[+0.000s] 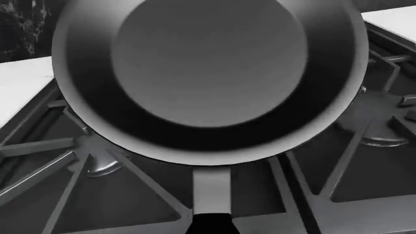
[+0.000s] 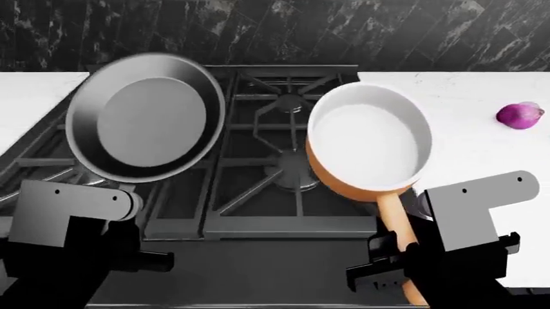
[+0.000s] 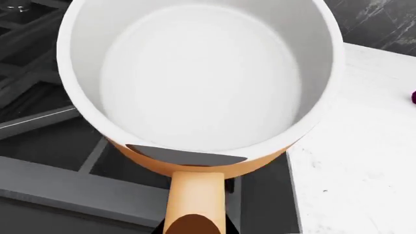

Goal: Place both pans onto different burners. Then place the onion and the sushi on different pans.

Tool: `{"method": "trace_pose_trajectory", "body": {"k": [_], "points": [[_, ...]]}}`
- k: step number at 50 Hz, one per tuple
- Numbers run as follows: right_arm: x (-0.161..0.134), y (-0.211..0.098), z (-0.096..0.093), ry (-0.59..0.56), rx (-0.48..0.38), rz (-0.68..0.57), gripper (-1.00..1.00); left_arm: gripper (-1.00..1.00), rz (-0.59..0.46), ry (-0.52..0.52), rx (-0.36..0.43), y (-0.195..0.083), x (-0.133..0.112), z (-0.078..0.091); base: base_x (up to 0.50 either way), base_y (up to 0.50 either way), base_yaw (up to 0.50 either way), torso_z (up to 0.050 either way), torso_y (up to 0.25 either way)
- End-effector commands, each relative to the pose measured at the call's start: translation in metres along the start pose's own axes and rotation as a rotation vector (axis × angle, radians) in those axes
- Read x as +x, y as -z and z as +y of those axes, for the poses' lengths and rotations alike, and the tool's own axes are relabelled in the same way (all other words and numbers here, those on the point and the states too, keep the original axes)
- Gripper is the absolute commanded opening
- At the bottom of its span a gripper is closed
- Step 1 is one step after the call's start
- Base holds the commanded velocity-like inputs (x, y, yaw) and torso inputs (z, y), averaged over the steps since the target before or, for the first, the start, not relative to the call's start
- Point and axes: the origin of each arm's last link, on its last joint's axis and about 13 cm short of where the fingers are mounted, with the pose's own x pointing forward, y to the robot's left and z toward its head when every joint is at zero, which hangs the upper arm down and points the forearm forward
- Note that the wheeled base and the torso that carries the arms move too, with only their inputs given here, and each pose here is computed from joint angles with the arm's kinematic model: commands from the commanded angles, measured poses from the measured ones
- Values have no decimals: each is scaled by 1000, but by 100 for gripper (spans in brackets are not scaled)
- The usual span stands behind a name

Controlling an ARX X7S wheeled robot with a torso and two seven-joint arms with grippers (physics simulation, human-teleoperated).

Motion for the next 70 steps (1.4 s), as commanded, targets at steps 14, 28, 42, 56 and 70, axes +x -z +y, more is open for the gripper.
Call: {"method": "trace_pose_trajectory", "body": {"k": [14,28,42,56,70], "points": [[5,-18,-5,45,11,-132,-100,-100,-79,-56,-10,-9,3,5,0,500,0,1,4],[7,-20,-6,61,23,-135,-100,-100,-75,-57,-8,-11,5,5,0,250,0,1,4],[10,-24,-9,90,14,-127,-100,-100,-53,-69,-2,-11,13,8,200,0,0,1,4],[32,-19,-21,145,4,-35,-100,-100,-25,-83,-14,-10,21,12,0,0,0,1,4],[51,-16,-30,173,45,17,-100,-100,-23,-83,-18,-8,22,12,0,0,0,1,4]]}}
